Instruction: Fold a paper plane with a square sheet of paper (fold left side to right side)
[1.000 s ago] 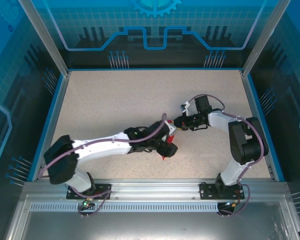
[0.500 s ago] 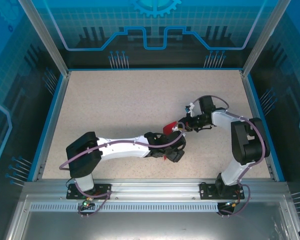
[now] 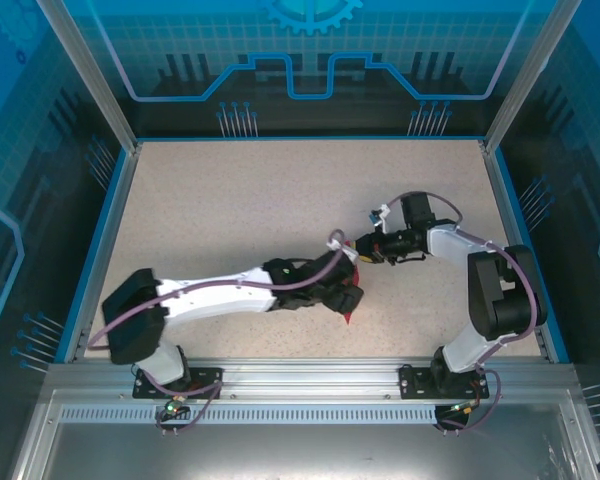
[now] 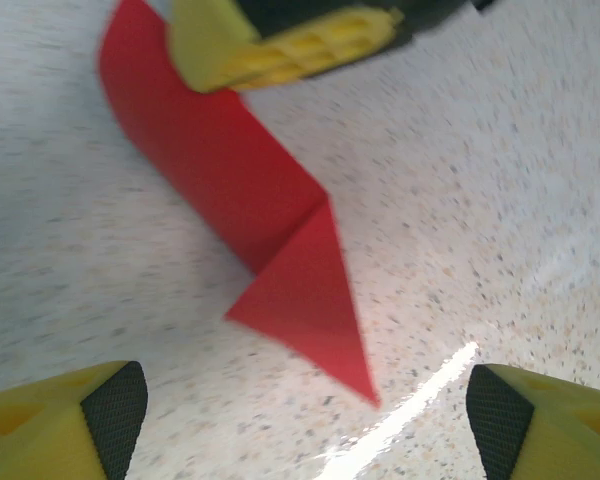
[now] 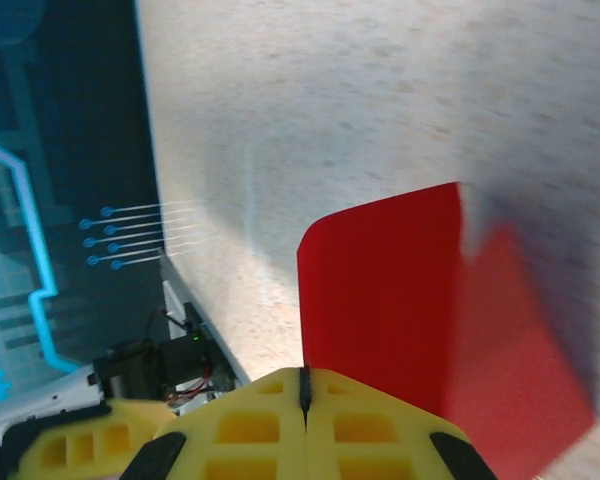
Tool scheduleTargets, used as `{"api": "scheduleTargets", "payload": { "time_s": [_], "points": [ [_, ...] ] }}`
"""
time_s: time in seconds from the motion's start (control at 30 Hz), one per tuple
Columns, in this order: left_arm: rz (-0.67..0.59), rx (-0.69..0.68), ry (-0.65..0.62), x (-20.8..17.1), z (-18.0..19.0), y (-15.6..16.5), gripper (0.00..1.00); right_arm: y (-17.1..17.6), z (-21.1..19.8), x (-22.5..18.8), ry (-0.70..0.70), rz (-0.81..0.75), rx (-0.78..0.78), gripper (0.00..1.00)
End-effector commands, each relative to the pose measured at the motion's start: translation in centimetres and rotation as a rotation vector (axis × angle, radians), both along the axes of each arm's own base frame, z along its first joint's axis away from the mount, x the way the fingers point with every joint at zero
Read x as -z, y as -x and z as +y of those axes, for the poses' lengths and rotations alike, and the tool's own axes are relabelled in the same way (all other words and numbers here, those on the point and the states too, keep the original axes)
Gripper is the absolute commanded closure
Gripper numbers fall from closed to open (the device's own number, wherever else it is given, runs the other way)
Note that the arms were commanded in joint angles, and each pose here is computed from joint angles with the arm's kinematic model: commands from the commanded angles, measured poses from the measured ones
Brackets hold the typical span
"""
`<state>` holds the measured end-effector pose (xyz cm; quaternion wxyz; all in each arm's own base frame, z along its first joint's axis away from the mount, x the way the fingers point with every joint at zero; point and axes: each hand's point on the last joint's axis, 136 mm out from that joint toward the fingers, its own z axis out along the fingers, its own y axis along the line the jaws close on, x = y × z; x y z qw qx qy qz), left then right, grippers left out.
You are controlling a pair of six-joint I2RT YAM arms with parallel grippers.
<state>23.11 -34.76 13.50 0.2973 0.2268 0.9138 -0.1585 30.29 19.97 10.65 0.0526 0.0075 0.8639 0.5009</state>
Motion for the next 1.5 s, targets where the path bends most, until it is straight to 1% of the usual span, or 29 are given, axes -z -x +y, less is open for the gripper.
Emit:
{"api": "scheduleTargets", "payload": {
  "time_s": [0.0, 0.1, 0.17, 0.27, 0.33, 0.47, 0.67, 0.8, 0.93, 1.03, 1.17, 1.2, 1.4, 1.47],
  "points": [
    [-0.022, -0.113, 0.101, -2.9, 3.5, -1.4, 0.12, -0.7, 3.5, -5.0, -0.122, -0.098, -0.081, 1.00],
    [-0.030, -0.182, 0.169, -4.4, 6.7, -1.9, 0.11, -0.9, 5.9, -6.2, -0.150, -0.132, -0.125, 1.00],
    [-0.037, -0.227, 0.201, -4.9, 8.8, -2.2, 0.10, -1.1, 7.3, -6.4, -0.170, -0.137, -0.142, 1.00],
    [-0.049, -0.278, 0.243, -5.0, 11.2, -1.9, 0.08, -1.6, 8.6, -5.3, -0.176, -0.125, -0.153, 1.00],
    [-0.048, -0.302, 0.253, -4.8, 12.3, -1.7, 0.07, -1.9, 8.7, -3.5, -0.161, -0.094, -0.146, 1.00],
    [-0.038, -0.306, 0.249, -4.2, 12.9, -1.4, 0.07, -2.5, 7.5, -0.4, -0.123, -0.051, -0.108, 1.00],
    [0.005, -0.237, 0.192, -2.2, 11.3, -1.5, 0.08, -2.5, 4.4, 2.2, -0.036, -0.020, -0.049, 1.00],
    [0.022, -0.169, 0.119, -0.8, 9.3, -1.3, 0.09, -1.7, 2.8, 3.6, 0.053, 0.007, -0.038, 1.00],
    [0.009, -0.081, 0.017, 0.4, 6.3, -0.6, 0.10, -1.4, 2.2, 4.4, 0.065, 0.044, -0.020, 1.00],
    [-0.001, -0.046, -0.056, 1.4, 4.1, -0.2, 0.09, -1.4, 2.1, 4.2, 0.066, 0.053, -0.010, 1.00],
    [0.005, -0.052, -0.143, 3.1, 1.9, -0.1, 0.10, -1.4, 2.1, 3.6, 0.067, 0.051, -0.003, 1.00],
    [0.005, -0.060, -0.182, 3.6, 1.5, -0.2, 0.10, -1.4, 2.1, 3.5, 0.068, 0.050, -0.002, 1.00],
    [-0.051, -0.135, -0.463, 5.6, 1.6, -1.0, 0.10, -1.3, 2.1, 3.4, 0.063, 0.057, -0.001, 1.00],
    [-0.062, -0.160, -0.509, 5.9, 1.9, -1.2, 0.10, -1.3, 2.1, 3.5, 0.064, 0.060, 0.001, 1.00]
  ]
}}
